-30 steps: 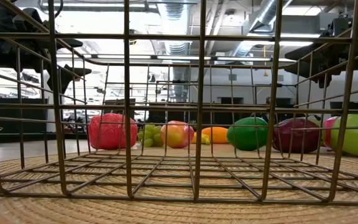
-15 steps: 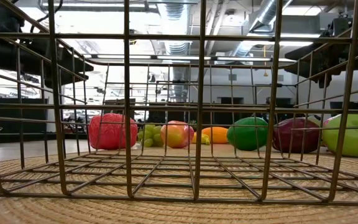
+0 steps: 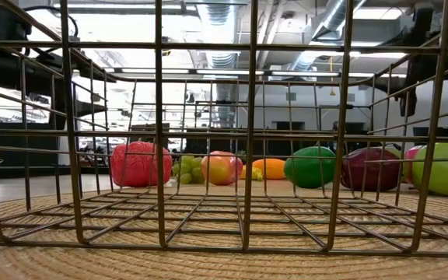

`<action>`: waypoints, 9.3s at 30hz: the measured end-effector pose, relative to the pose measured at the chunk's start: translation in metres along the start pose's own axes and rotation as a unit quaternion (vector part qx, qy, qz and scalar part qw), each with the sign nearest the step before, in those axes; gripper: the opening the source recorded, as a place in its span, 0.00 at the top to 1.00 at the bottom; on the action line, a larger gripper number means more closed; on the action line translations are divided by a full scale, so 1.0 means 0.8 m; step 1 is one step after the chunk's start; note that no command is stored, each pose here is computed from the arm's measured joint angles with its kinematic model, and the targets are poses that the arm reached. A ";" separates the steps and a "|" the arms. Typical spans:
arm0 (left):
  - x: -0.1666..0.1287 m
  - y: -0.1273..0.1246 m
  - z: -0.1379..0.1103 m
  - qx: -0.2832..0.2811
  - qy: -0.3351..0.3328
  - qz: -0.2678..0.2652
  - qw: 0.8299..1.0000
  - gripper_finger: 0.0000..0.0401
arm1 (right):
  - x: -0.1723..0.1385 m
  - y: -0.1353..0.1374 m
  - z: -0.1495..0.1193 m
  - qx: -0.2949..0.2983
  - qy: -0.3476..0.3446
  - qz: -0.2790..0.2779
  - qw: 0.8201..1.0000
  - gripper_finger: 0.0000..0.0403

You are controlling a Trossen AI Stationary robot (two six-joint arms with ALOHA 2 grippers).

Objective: Build produce basket
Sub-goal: Put the top pear into the wire basket, then put the dark red apple into the wire basket

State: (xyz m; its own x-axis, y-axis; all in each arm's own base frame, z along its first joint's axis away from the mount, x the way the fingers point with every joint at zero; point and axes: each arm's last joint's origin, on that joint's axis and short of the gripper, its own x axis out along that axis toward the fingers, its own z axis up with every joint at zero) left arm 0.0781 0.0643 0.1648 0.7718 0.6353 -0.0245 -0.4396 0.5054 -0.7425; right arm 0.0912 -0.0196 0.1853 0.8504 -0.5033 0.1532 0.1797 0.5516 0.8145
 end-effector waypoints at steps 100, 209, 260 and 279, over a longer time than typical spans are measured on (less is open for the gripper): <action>0.065 -0.131 0.106 0.119 0.266 0.057 0.955 0.07 | 0.169 0.009 0.051 -0.247 0.502 -0.396 0.728 0.48; 0.061 -0.126 0.101 0.171 0.293 0.064 0.939 0.07 | 0.167 0.234 -0.306 -0.431 0.722 -0.075 0.536 0.20; 0.061 -0.126 0.102 0.173 0.290 0.067 0.939 0.07 | 0.145 0.041 -0.133 -0.437 0.667 -0.176 0.577 0.21; 0.061 -0.125 0.102 0.174 0.288 0.070 0.939 0.07 | 0.160 0.102 -0.097 -0.403 0.611 -0.172 0.660 0.31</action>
State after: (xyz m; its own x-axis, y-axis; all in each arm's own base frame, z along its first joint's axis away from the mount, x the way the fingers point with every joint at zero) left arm 0.1226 0.0924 0.2925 0.7714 0.3390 -0.5385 -0.6018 0.6635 -0.4444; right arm 0.2527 0.0126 0.2278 0.3666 -0.0513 -0.9290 0.2525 0.9665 0.0462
